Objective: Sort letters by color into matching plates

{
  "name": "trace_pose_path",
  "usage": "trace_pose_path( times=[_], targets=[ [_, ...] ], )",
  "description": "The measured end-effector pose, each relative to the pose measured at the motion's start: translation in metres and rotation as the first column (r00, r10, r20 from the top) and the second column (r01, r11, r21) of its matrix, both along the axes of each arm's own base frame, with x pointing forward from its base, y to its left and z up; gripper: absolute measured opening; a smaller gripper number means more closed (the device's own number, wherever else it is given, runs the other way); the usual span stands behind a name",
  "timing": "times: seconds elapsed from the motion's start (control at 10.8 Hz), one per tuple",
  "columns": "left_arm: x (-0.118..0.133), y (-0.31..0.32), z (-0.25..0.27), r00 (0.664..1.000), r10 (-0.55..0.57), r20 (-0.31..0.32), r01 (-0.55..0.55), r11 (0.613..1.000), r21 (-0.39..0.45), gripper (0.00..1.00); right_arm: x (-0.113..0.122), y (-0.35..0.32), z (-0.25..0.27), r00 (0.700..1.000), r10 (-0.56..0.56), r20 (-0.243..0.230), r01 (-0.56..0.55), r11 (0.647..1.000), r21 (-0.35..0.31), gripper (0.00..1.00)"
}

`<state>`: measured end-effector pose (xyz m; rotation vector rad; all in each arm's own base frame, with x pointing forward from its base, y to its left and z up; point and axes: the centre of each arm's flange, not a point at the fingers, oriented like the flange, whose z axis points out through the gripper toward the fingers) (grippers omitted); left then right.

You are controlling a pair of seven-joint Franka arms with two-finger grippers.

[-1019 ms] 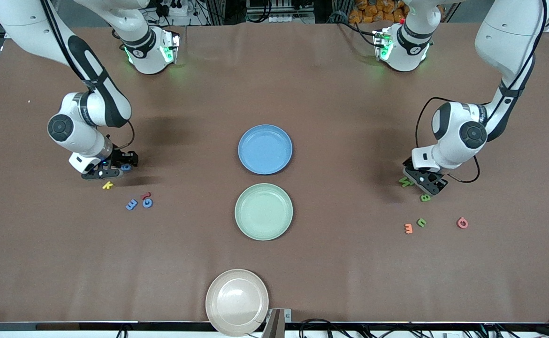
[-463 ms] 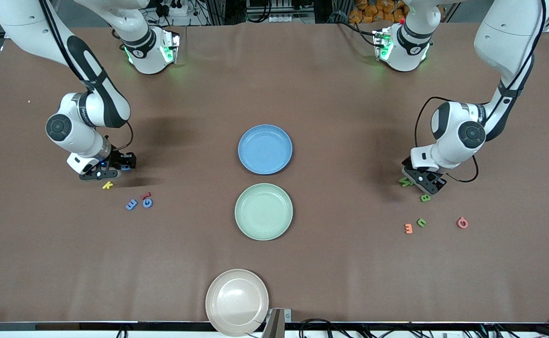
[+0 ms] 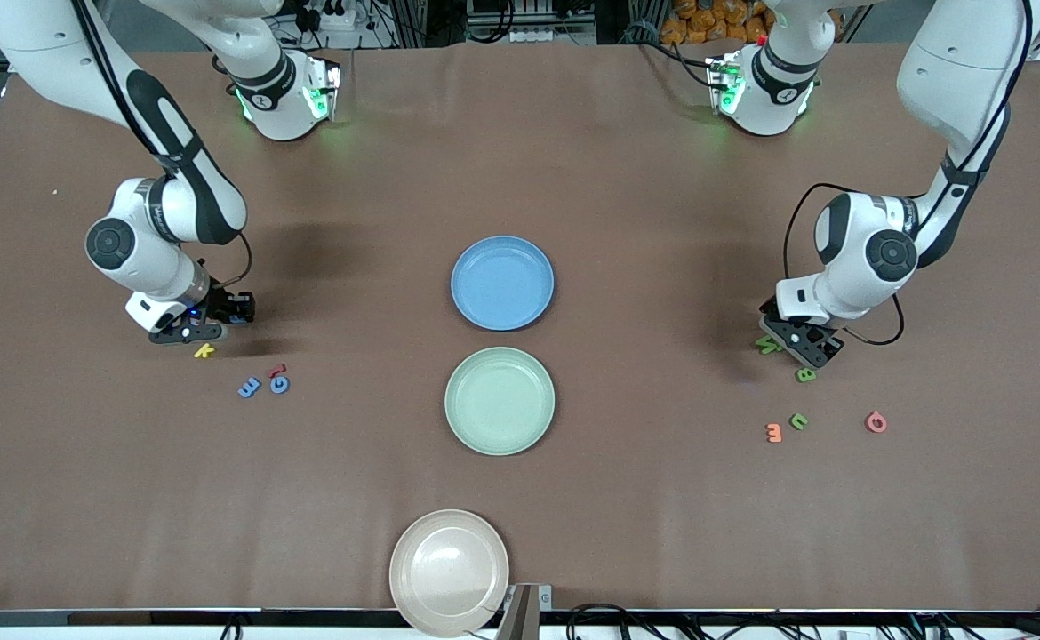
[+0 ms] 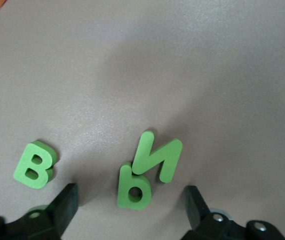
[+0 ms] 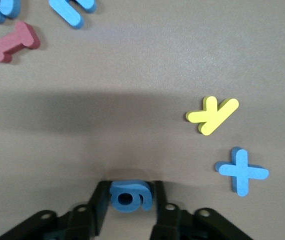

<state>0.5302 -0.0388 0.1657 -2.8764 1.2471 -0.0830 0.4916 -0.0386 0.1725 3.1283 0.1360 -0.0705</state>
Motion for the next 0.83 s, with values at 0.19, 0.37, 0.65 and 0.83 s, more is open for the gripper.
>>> trace_pose_path(
  times=[0.19, 0.37, 0.65, 0.83],
  targets=[
    [0.001, -0.001, 0.004, 0.999, 0.048, 0.007, -0.048, 0.999, -0.004, 0.67, 0.0, 0.0, 0.0, 1.0, 0.0, 0.0, 0.0, 1.0, 0.0, 0.39],
    [0.002, -0.001, 0.006, 0.998, 0.061, 0.012, -0.061, 0.998, -0.005, 0.42, 0.001, 0.0, 0.001, 1.0, 0.0, -0.002, 0.0, 1.0, 0.0, 0.37],
    [0.002, -0.002, 0.006, 0.998, 0.061, 0.014, -0.061, 0.998, -0.005, 0.34, 0.005, 0.007, 0.005, 1.0, -0.005, -0.02, 0.005, 1.0, -0.001, 0.37],
    [0.003, -0.007, 0.008, 0.996, 0.092, 0.017, -0.092, 0.996, -0.008, 0.34, 0.016, 0.034, 0.029, 0.998, -0.043, -0.055, 0.042, 0.999, -0.01, 0.37]
  ],
)
